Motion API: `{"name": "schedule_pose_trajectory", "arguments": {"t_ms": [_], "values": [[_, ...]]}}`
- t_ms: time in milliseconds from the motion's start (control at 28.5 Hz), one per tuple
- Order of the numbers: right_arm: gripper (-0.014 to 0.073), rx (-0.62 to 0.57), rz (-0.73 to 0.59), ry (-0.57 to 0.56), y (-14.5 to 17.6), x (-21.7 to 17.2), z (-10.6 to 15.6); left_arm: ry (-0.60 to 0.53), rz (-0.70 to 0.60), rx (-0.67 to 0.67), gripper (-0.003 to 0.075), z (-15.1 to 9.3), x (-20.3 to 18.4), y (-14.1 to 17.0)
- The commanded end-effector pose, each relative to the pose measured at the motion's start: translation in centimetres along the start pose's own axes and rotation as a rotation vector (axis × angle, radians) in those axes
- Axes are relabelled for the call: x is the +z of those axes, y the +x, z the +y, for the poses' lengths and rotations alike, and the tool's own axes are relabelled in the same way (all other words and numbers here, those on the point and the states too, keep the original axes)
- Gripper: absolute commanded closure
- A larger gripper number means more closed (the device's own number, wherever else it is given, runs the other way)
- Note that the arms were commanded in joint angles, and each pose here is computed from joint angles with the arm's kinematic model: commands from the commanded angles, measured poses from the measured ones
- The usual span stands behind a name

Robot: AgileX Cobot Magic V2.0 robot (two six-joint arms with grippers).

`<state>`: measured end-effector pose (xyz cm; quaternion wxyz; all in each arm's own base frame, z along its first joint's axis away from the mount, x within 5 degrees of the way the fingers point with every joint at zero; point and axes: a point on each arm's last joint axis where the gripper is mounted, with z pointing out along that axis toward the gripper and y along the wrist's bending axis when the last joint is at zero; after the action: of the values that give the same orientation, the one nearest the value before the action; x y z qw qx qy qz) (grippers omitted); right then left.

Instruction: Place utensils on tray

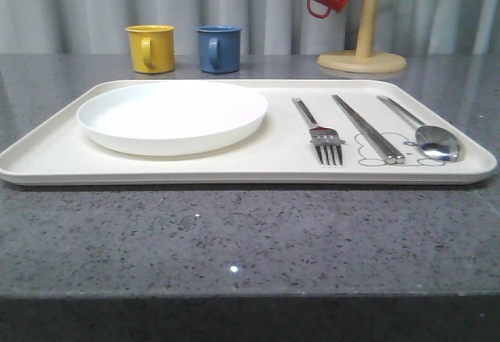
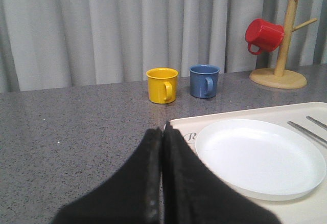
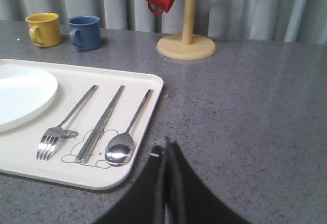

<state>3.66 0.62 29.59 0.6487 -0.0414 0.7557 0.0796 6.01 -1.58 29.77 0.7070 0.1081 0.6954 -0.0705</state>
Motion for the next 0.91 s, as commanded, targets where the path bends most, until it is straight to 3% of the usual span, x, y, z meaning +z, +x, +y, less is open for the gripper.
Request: {"name": "schedule_pose_trajectory", "arguments": {"t_ms": [0,176,421,527,878], "values": [[0.0664,-0.021,-0.099,0.0,-1.5,-0.2,0.1,-0.007,-0.102,-0.015,0.0739,0.1,-0.1,-1.6],[0.0664,-0.021,-0.099,0.0,-1.5,-0.2,0.1,-0.055,-0.109,0.041,0.0739,0.3,-0.7,-0.4],[0.0664,-0.021,-0.099,0.001,-1.5,-0.2,0.0,-0.226,-0.13,0.047,0.0739,0.7,-2.3,3.8],[0.0664,-0.021,-0.098,0.002,-1.5,-0.2,0.0,-0.277,-0.077,0.03,0.0739,1.0,-1.8,5.6],[0.0664,-0.021,-0.098,0.002,-1.5,-0.2,0.0,-0.286,-0.024,-0.012,0.0739,1.0,-1.1,9.1]]}}
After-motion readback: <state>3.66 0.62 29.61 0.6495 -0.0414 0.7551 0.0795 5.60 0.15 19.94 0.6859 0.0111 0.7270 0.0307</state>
